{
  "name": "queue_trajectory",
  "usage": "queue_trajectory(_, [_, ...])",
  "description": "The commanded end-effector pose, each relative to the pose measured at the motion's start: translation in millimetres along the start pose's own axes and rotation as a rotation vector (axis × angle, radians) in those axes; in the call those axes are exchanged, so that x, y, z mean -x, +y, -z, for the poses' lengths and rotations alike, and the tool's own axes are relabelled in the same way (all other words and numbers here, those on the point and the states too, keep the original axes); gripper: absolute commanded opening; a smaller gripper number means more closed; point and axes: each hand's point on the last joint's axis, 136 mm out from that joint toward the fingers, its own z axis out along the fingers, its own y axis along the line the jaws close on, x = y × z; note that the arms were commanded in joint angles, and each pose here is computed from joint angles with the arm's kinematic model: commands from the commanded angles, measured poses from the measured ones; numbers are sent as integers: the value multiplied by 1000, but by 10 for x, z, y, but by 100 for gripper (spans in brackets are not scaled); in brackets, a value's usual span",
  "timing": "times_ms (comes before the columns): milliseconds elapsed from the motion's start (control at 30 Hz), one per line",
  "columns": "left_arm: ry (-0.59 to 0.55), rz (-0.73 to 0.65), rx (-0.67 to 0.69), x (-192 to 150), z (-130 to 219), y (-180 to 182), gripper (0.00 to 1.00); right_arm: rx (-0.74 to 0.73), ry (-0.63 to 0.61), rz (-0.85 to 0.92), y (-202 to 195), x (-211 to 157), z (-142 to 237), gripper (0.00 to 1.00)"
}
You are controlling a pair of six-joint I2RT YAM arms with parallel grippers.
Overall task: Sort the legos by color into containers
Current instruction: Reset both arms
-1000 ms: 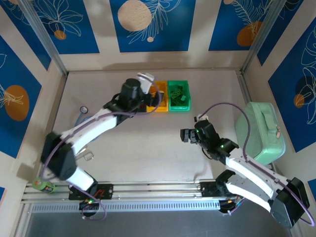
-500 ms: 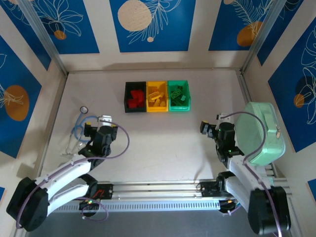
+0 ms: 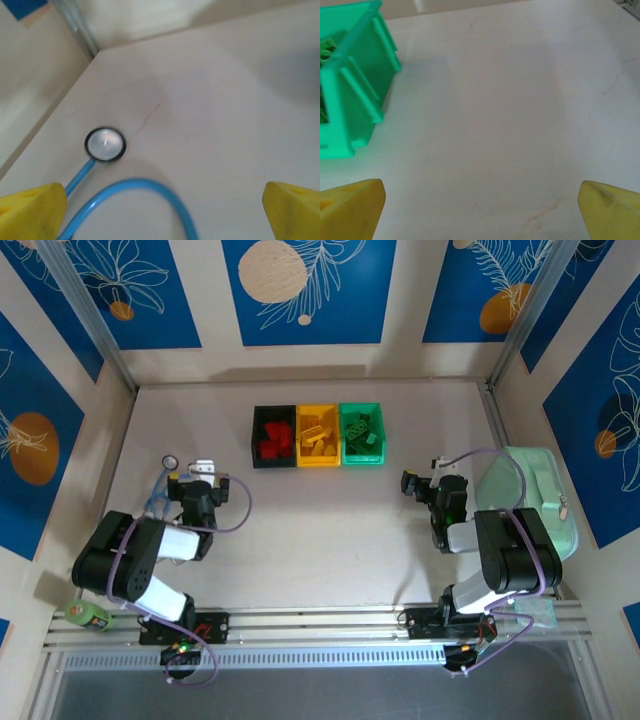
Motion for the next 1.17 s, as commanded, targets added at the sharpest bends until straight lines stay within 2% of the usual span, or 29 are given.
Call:
queue_trajectory(0, [-166,31,-163,181,96,-214,100,-17,-61,11,3,252,-63,99])
queue_trajectory(33, [-176,21,-121,213,27,-194,100,-19,-23,-8,-23,281,-139,99])
queue_trajectory(67, [-122,37,-139,196,-36,-201,100,-21,-25,-10,-26,318,-194,99])
queue_trajectory(100, [-19,46,-171,118,-139,-209,100,-20,-15,-9,-27,288,-178,99])
queue_trajectory(133, [25,74,-210,75,-242,-207,100,-20,-15,-8,-25,295,-177,99])
queue_trajectory(200, [32,125,-248,50,-257,-157,100,-20,-14,-8,-27,289,-176,99])
queue_trajectory(533, [14,120,-252,71,-245,-168,100,-20,-18,-7,-25,294,-172,99])
queue_trajectory(633, [33,93,-318,69,-256,-292,100,-21,-19,-7,-28,299,-174,99])
queue_trajectory(833, [18,88,-325,83,-229,-299,100,-13,-10,-4,-12,294,-189,99])
queue_trajectory(933, [48,89,-341,61,-288,-332,100,-12,-16,3,0,295,-179,99])
queue_trajectory(1133, [20,93,-339,83,-229,-308,100,-12,-14,3,-2,288,-178,99])
